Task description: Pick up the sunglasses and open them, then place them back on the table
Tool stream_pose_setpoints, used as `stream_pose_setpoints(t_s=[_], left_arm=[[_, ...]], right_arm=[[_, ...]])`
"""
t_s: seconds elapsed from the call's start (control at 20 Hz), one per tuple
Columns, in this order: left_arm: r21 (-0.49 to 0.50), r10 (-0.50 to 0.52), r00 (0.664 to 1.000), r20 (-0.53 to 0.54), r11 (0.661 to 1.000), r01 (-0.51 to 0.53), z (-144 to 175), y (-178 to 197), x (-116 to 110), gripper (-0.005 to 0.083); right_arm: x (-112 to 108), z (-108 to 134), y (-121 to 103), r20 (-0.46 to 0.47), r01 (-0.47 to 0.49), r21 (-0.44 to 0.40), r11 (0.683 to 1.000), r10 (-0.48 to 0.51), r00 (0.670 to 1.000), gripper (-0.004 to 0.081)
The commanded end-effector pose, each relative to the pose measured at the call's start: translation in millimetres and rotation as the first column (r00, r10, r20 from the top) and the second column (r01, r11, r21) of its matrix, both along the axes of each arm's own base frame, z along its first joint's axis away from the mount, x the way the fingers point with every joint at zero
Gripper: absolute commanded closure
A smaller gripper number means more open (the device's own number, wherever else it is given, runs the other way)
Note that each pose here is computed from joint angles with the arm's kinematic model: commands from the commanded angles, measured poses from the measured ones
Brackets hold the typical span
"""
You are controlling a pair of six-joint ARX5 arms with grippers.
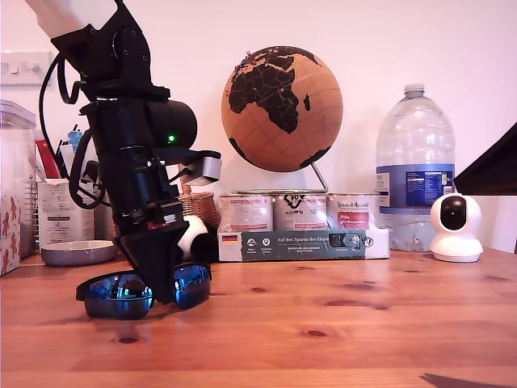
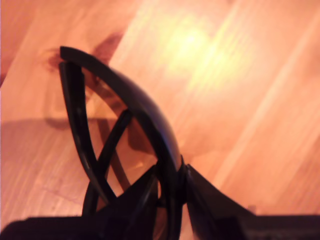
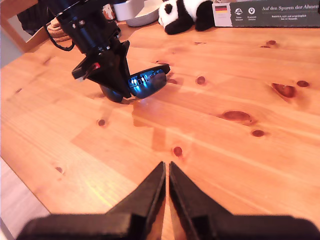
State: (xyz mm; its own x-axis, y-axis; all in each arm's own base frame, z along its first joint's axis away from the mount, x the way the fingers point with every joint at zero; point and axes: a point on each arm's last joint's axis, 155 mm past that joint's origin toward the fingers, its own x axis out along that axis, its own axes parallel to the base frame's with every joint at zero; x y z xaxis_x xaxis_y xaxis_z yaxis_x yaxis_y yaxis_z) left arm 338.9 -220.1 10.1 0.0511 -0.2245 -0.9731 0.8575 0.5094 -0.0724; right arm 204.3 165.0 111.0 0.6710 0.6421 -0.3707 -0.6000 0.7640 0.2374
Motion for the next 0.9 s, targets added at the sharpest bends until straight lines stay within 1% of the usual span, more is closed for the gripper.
stream_pose_setpoints(t_s=[0.0, 0.1, 0.3, 0.4, 0.5, 0.65, 0.75, 0.85], left_arm=[[0.005, -0.072, 0.997, 0.007, 0.997, 0.072, 1, -6, -4, 0.0676], [0.007, -0.107, 0.994, 0.011, 0.994, 0.107, 5, -8, -7, 0.0730], [0.001, -0.148, 0.988, 0.032, 0.989, 0.148, 17, -15, -13, 0.0738], [0.003, -0.178, 0.983, 0.037, 0.984, 0.178, 24, -18, -19, 0.0739], [0.004, -0.199, 0.979, 0.043, 0.980, 0.199, 33, -21, -26, 0.0740], [0.046, -0.284, 0.955, 0.086, 0.959, 0.281, 50, -26, -38, 0.0740], [0.057, -0.351, 0.928, 0.122, 0.936, 0.347, 63, -36, -48, 0.0740], [0.071, -0.427, 0.892, 0.149, 0.904, 0.421, 75, -47, -62, 0.0740]], right_arm=[[3, 0, -2, -0.013, 0.025, 0.004, 1.000, -0.025, 1.000, 0.0781], [3, -4, -2, -0.027, 0.027, -0.007, 1.000, -0.027, 0.999, 0.0781], [4, -12, -2, -0.058, 0.026, -0.028, 0.999, -0.027, 0.998, 0.0781], [6, -7, 0, -0.060, 0.026, -0.029, 0.999, -0.028, 0.998, 0.0781], [10, 3, 2, -0.056, 0.028, -0.023, 0.999, -0.029, 0.998, 0.0781], [14, 15, 4, -0.101, 0.037, -0.031, 0.999, -0.040, 0.994, 0.0781], [15, 12, 1, -0.171, 0.042, -0.078, 0.996, -0.055, 0.984, 0.0781], [17, 8, -3, -0.246, 0.044, -0.129, 0.991, -0.075, 0.966, 0.0780]])
